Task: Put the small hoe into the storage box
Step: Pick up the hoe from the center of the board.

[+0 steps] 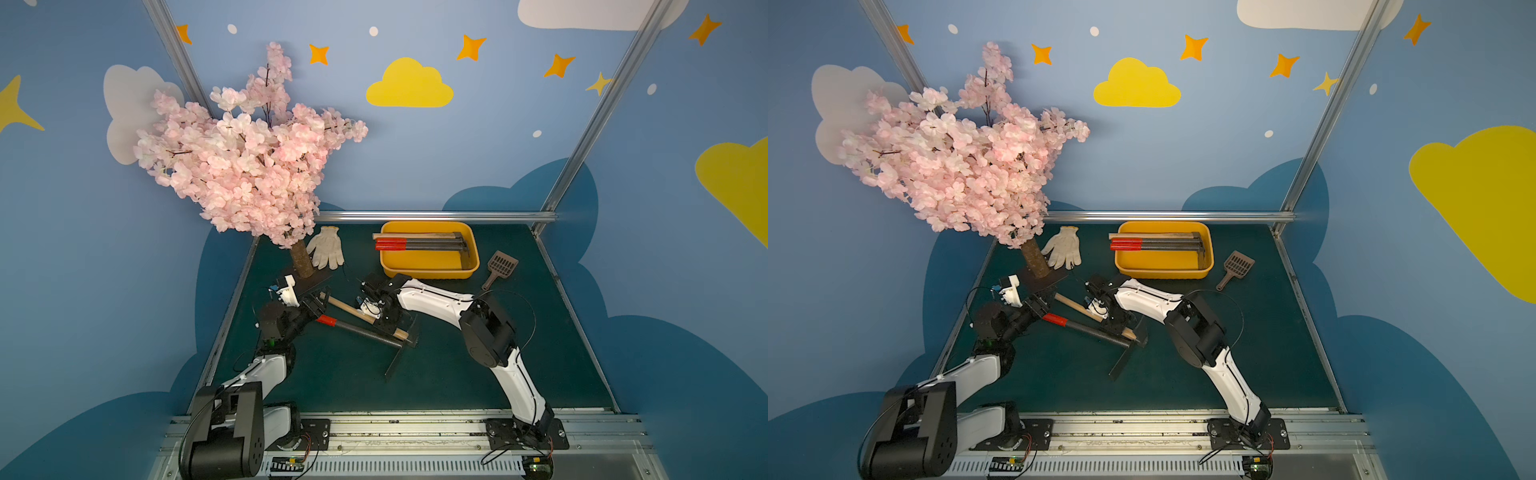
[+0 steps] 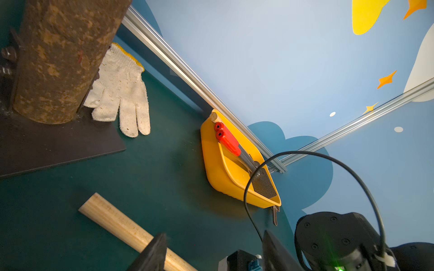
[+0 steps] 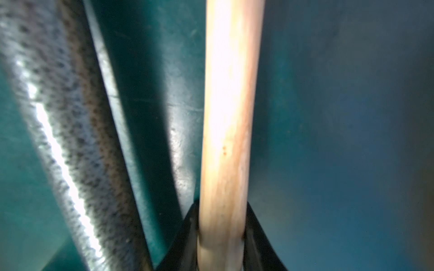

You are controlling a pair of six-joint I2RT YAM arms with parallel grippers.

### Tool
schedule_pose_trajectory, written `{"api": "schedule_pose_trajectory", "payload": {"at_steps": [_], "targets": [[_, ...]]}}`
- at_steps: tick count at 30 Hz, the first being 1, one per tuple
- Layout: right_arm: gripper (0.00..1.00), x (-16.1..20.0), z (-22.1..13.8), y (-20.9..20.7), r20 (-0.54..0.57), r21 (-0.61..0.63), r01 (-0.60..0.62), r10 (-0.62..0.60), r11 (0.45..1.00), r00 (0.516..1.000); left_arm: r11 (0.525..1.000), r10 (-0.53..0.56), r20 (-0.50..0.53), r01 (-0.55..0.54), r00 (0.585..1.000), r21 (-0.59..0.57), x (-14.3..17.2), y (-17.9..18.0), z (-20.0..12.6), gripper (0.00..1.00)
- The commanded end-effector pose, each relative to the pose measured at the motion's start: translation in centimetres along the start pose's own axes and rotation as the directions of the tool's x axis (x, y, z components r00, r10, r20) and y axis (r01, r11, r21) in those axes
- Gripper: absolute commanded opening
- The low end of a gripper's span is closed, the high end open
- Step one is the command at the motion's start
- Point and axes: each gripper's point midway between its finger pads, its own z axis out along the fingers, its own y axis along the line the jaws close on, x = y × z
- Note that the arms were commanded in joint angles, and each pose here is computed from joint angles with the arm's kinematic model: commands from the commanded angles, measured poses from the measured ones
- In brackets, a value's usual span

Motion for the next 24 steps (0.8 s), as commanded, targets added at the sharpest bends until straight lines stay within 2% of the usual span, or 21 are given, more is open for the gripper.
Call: {"api": "schedule_pose_trajectory", "payload": {"at_steps": [1, 5, 6, 15, 24], "targets": [[0.17, 0.6, 0.8, -0.7, -0.027, 0.021, 0.003, -0.002, 1.0, 1.0, 1.0, 0.01, -0.004, -0.01, 1.0, -0.002, 0.2, 0.1, -0.3, 0.65], [0.01, 0.3, -0.1, -1.0, 0.007, 0.015, -0.011, 0.011, 1.0, 1.0, 1.0, 0.006, -0.003, -0.006, 1.0, -0.003, 0.2, 0.0, -0.4, 0.65], [0.0, 0.3, -0.4, -1.0, 0.015, 0.012, -0.013, 0.013, 1.0, 1.0, 1.0, 0.005, -0.005, -0.005, 1.0, -0.003, 0.3, 0.0, -0.4, 0.65], [0.0, 0.3, -2.3, -2.3, 0.042, 0.053, -0.025, 0.023, 0.998, 0.999, 1.0, 0.016, -0.034, -0.016, 0.999, 0.003, 0.6, -0.5, -0.6, 0.65], [0.0, -0.6, -6.7, -4.3, 0.154, 0.074, -0.061, 0.049, 0.995, 0.987, 0.999, 0.029, -0.081, -0.027, 0.996, 0.028, 1.4, -1.3, 0.1, 0.65]]}}
